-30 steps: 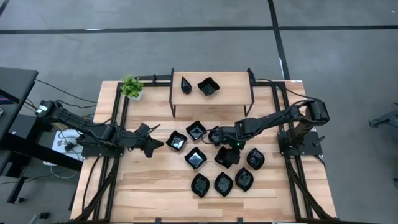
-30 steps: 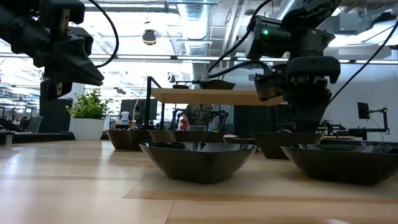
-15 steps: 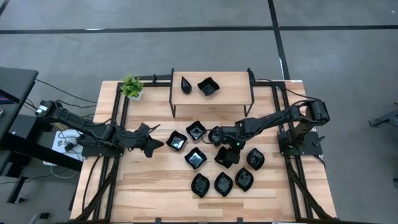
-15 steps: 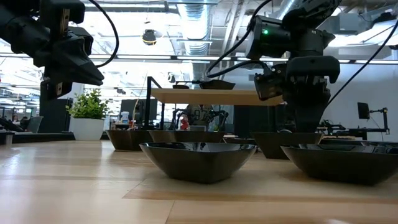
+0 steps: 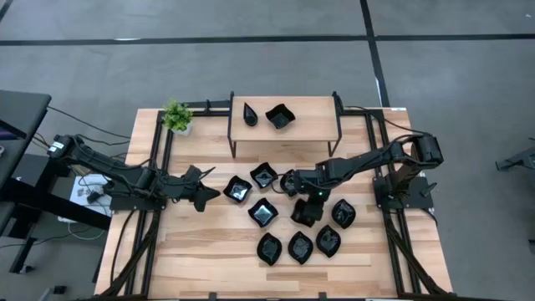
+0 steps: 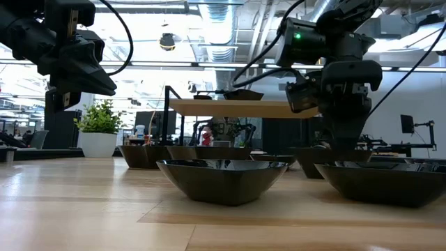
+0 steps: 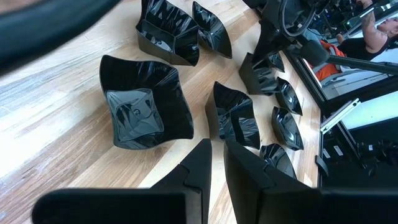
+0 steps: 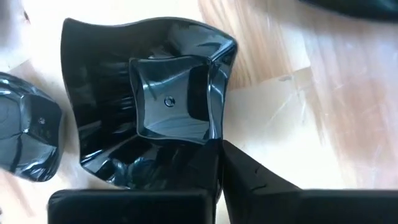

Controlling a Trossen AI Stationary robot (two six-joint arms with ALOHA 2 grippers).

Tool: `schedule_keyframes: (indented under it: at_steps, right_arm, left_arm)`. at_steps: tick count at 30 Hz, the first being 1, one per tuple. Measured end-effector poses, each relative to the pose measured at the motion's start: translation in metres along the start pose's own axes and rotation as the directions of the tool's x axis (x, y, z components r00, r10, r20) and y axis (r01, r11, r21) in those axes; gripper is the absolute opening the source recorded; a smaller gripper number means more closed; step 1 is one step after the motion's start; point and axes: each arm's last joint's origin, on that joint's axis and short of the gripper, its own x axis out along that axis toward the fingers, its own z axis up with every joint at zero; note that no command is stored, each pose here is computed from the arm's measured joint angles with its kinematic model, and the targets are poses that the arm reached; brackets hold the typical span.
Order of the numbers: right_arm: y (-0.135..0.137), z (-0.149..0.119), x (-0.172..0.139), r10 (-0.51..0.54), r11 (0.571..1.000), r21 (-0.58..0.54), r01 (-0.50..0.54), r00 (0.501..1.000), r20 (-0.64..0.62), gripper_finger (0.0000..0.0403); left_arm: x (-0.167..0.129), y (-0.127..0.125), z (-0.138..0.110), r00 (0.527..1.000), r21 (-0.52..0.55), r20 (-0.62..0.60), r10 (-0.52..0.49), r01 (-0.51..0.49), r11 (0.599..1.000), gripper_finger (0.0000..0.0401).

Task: Pick & Place Mini shaped plates
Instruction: Stack the distorted square plate on top of the distorted square plate on the shelf

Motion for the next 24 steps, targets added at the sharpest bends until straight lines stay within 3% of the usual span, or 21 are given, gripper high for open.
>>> schedule_keyframes:
  at_steps: [8,16,24]
  right_arm:
    - [0.007,0.005,-0.015,-0.017,1.0,0.013,0.018,0.999,-0.05,0.0005]
    - [0.023,0.018,-0.063,0.041,0.999,-0.024,-0.039,0.996,0.08,0.0003]
    - [0.027,0.015,-0.126,0.102,0.995,-0.011,-0.103,0.961,0.255,0.0001]
  left_arm:
    - [0.0,-0.001,0.0,1.0,-0.004,0.004,-0.006,0.006,1.0,0.0044]
    - [0.0,-0.002,0.001,1.0,-0.007,0.012,-0.02,0.02,1.0,0.0044]
    - [-0.008,-0.012,0.009,0.987,0.244,0.058,-0.148,0.129,0.961,0.0044]
